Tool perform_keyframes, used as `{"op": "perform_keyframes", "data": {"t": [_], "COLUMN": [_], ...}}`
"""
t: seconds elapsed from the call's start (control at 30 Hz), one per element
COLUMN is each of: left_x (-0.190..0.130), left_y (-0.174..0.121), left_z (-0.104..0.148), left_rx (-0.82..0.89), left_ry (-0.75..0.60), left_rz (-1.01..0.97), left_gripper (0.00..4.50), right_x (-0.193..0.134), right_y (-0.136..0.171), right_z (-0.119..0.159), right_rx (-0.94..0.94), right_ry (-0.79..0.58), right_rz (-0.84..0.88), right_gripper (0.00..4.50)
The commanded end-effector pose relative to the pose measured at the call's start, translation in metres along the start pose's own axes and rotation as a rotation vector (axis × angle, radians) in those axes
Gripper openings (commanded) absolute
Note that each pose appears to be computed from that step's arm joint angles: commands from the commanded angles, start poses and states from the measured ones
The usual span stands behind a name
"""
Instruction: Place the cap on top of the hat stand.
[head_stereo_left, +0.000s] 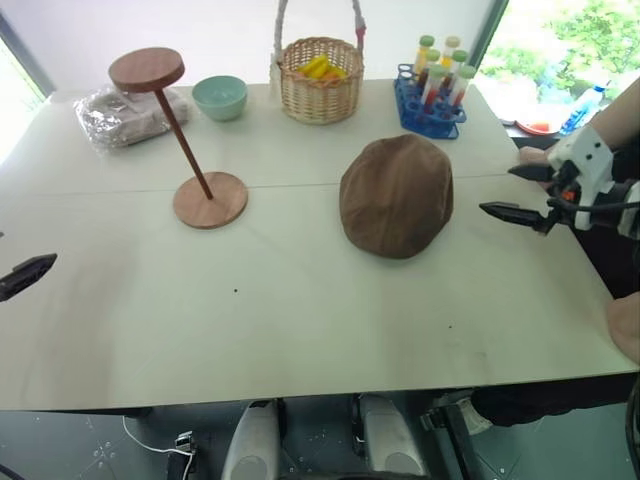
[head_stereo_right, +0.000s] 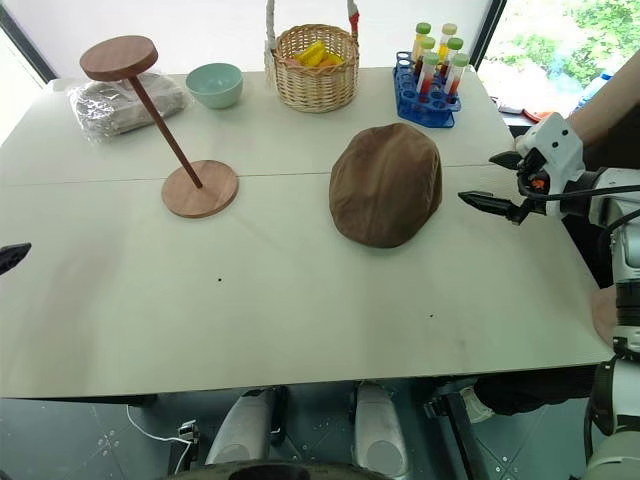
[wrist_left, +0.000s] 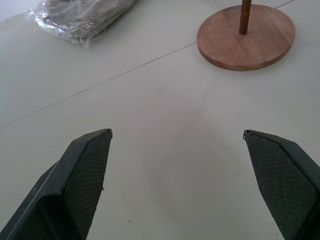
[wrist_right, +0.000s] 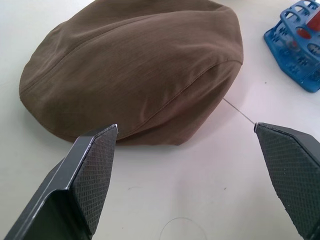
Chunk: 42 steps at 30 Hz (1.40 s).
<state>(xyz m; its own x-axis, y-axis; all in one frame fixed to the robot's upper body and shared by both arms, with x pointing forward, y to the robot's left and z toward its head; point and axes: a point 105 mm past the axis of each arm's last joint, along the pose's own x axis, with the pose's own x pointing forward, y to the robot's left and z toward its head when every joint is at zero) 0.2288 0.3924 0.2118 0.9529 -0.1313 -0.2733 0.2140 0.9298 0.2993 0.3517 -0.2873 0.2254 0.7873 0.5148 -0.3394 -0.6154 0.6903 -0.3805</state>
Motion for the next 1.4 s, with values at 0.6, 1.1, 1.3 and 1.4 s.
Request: {"op": "perform_keyframes", "data": {"t": [0.6, 1.1, 1.3, 1.4], "left_x": [0.006, 0.012, 0.032, 0.043], "left_y": [-0.009, -0.138, -0.156, -0.162], "left_z": [0.036, 0.109, 0.116, 0.120], "left_rx": [-0.017, 0.096, 0.121, 0.129], "left_ry": [-0.119, -0.142, -0.166, -0.183], "left_rz": [-0.111, -0.903, -1.004, -1.025], "left_gripper": [4.40, 4.40, 4.40, 4.40], "right_x": [-0.011, 0.017, 0.035, 0.046], "right_y": [-0.010, 0.087, 0.140, 0.155], "right_z": [0.013, 0.070, 0.047, 0.034], "right_rx": [-0.091, -0.301, -0.381, -0.379], "right_ry": [-0.021, -0.019, 0.033, 0.055], "right_rz": [-0.053, 0.017, 0.057, 0.047], "right_gripper": [4.47, 4.47, 4.47, 4.47]}}
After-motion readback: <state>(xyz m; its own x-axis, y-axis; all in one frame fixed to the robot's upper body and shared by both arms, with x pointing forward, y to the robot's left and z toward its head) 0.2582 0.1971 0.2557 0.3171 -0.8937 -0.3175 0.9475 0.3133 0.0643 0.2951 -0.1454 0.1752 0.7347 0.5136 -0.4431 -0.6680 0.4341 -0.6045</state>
